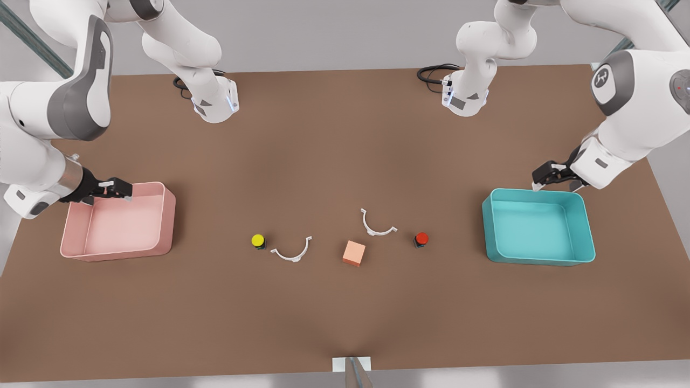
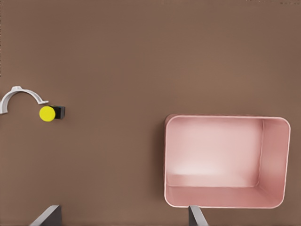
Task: Place the red button in the blue storage box with the left arm, and place the yellow button in the pink storage box with the right arm
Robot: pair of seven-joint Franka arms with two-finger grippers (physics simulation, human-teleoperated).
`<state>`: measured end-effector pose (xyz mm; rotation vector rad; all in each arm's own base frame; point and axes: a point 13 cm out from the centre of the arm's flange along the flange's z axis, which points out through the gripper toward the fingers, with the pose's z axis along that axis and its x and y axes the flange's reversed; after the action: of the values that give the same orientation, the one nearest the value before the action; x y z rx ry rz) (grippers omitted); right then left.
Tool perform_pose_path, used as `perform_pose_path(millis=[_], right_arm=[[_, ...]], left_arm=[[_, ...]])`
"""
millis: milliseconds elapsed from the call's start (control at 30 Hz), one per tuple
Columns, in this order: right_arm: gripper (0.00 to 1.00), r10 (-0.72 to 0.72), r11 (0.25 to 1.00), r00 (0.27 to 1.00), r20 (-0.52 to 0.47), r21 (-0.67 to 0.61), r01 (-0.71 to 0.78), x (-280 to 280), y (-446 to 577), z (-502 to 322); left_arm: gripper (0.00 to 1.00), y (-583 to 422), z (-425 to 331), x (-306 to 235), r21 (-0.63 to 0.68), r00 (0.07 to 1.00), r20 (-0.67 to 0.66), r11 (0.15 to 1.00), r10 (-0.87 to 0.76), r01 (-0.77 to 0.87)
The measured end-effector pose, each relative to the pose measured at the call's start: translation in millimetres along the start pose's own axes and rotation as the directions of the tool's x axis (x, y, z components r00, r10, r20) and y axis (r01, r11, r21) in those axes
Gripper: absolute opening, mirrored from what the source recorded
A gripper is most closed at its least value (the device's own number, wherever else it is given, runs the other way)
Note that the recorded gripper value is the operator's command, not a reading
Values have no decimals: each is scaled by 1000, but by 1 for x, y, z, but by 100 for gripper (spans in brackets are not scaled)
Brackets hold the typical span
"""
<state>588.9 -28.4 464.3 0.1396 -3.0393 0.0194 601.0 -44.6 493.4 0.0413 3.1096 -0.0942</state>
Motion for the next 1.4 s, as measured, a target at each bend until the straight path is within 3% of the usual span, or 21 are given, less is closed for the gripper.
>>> perform_pose_path(millis=[133, 267, 400, 567, 733, 900, 1133, 1167, 1233, 1300, 1400], right_arm=[[100, -14, 1000, 1000, 4, 1, 14, -1, 3, -1], [100, -93, 996, 996, 10, -13, 93, -20, 44, 13], [99, -242, 970, 968, -67, -4, 242, -38, 161, 98], [100, -217, 976, 972, -86, 6, 218, -39, 191, 173], [100, -165, 986, 986, -1, -7, 165, -68, 209, 204], [100, -161, 986, 986, 53, -27, 163, -81, 254, 228], [100, -122, 991, 992, 41, -46, 124, -78, 280, 278], [100, -104, 993, 994, 37, -47, 106, -77, 272, 285], [100, -76, 996, 996, 36, -45, 77, -77, 260, 295], [100, -65, 997, 997, 33, -43, 67, -72, 257, 308], [100, -60, 997, 998, 32, -47, 62, -69, 264, 324]], left_arm=[[100, -55, 48, -7, -5, 994, -65, 996, 90, -90], [100, -203, 218, 25, -27, 924, -200, 941, 326, -337], [100, -225, 301, 32, -60, 905, -147, 910, 399, -411], [100, -226, 351, 8, -80, 900, -43, 896, 434, -436], [100, -211, 370, -11, -86, 905, 14, 903, 425, -422], [100, -199, 387, -16, -84, 910, 28, 908, 414, -410], [100, -193, 439, 3, -68, 914, -29, 911, 405, -406], [98, -193, 446, 4, -68, 914, -33, 911, 405, -406], [78, -192, 453, 5, -67, 913, -33, 911, 406, -407], [64, -193, 455, 4, -67, 913, -28, 910, 407, -408], [58, -193, 454, 2, -67, 912, -19, 910, 410, -410]])
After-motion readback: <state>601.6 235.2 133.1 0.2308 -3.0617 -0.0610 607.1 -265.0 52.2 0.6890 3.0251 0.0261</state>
